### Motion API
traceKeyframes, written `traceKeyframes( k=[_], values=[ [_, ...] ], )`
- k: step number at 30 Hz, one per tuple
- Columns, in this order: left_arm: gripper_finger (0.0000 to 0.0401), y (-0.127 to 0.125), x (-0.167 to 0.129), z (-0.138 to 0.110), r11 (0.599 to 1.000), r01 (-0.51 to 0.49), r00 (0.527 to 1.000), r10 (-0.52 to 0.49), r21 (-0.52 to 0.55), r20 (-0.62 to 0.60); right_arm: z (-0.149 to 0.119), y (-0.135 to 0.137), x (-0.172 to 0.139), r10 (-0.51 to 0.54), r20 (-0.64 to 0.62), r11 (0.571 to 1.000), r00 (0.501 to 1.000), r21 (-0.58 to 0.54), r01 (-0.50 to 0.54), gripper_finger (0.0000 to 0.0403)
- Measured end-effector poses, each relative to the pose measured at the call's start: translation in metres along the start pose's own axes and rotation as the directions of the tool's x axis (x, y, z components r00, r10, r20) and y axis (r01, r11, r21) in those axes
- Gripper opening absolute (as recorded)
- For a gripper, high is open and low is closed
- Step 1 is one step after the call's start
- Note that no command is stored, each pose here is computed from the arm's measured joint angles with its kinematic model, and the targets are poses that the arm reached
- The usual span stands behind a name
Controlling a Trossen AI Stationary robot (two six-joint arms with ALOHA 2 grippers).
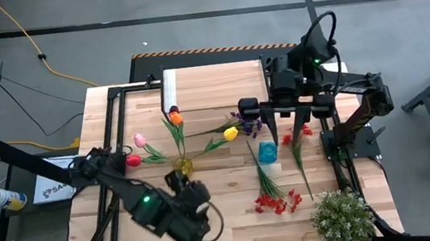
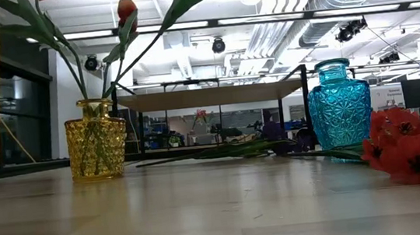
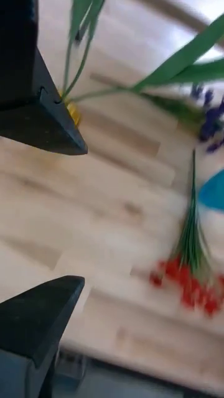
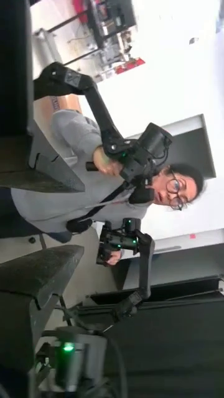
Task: Pick and place flowers into a vace then onto a shelf
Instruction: Put the purple flowers into the blue vase
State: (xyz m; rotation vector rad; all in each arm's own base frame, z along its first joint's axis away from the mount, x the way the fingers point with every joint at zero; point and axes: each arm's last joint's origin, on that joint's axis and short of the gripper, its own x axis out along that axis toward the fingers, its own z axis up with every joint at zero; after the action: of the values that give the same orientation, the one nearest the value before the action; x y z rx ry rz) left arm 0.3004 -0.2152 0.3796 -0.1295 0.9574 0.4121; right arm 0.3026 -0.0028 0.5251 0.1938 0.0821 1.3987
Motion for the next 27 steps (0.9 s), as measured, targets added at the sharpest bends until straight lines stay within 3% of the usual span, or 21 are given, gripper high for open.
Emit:
traceKeyframes(
  k=[11, 18, 27],
  values=[
    [0.0365, -0.027, -0.039, -0.044, 0.976, 0.176, 0.971, -0.193, -0.128, -0.137, -0.005, -0.007, -0.002, -0.022, 0.001, 0.996, 1.000, 0.088, 0.022, 0.0138],
    [0.0365, -0.035, -0.054, -0.062, 0.959, 0.175, 0.978, -0.196, -0.223, -0.075, -0.011, -0.014, -0.021, -0.091, 0.004, 0.993, 0.996, 0.074, 0.091, 0.0138],
    [0.0365, -0.036, -0.056, -0.064, 0.952, 0.169, 0.982, -0.184, -0.255, -0.036, -0.022, -0.022, -0.082, -0.293, 0.022, 0.953, 0.956, 0.081, 0.291, 0.0138]
  ],
)
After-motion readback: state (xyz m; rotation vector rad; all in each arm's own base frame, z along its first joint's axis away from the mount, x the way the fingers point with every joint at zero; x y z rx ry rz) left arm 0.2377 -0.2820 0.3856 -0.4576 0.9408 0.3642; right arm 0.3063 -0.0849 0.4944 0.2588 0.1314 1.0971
